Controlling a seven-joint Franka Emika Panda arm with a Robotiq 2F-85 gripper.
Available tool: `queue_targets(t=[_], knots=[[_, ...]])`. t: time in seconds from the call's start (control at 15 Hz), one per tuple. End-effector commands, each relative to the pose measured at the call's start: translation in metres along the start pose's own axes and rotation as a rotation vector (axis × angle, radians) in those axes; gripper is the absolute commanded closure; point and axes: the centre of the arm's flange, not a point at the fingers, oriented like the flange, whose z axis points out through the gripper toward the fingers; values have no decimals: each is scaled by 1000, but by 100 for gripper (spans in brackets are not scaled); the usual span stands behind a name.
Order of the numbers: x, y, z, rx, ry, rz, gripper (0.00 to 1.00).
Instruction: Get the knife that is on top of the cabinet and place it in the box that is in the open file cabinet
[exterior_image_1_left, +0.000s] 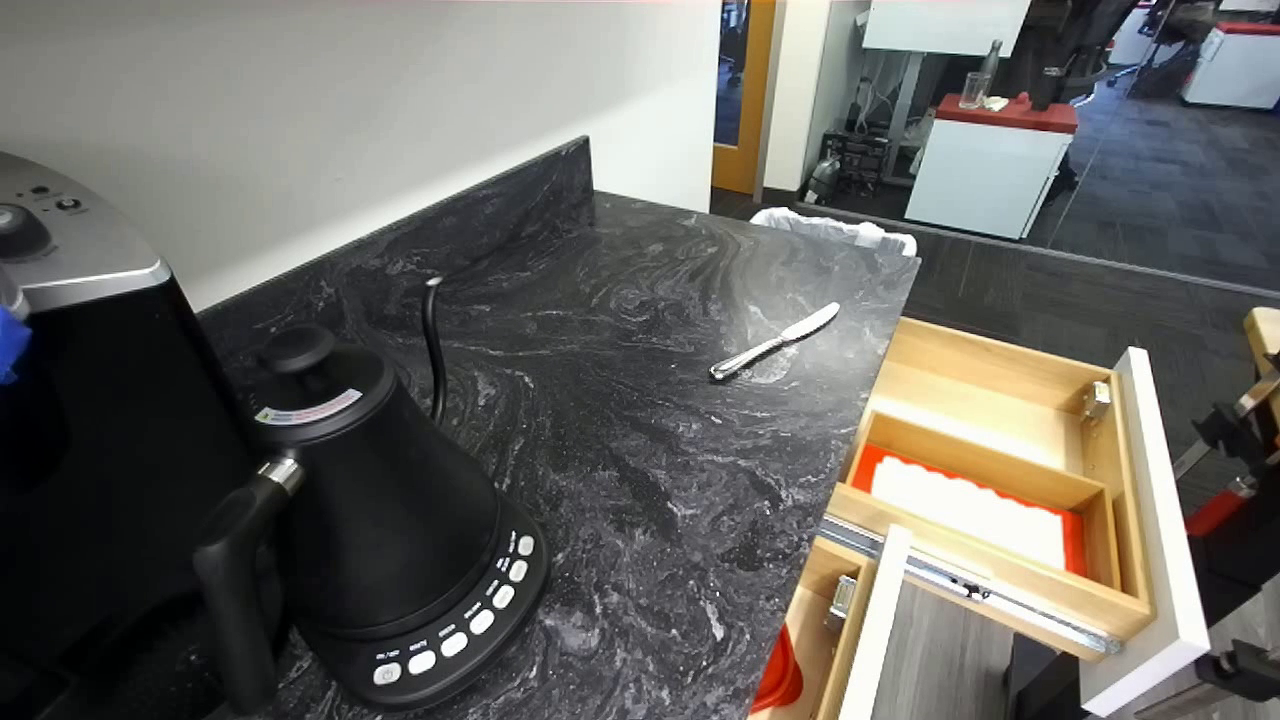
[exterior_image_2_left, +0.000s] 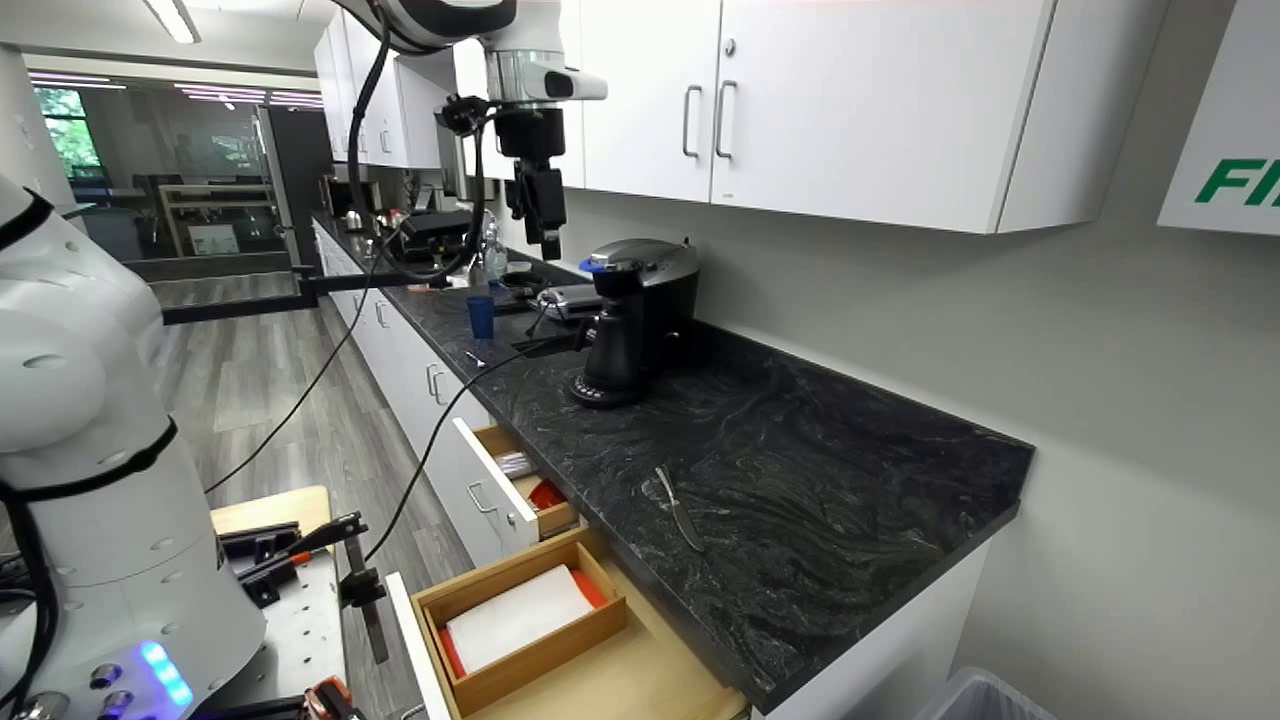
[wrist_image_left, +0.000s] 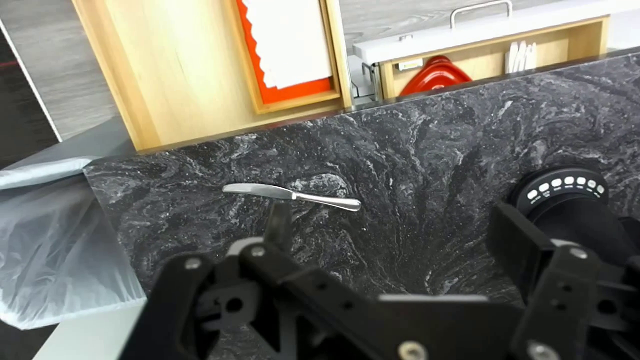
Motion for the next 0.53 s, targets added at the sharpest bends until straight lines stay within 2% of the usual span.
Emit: queue_targets(t=[0.0,0.47], knots=[[-1,2,-6,-60,-48,0,0],[-8,4,-7,-108,-120,19,0]])
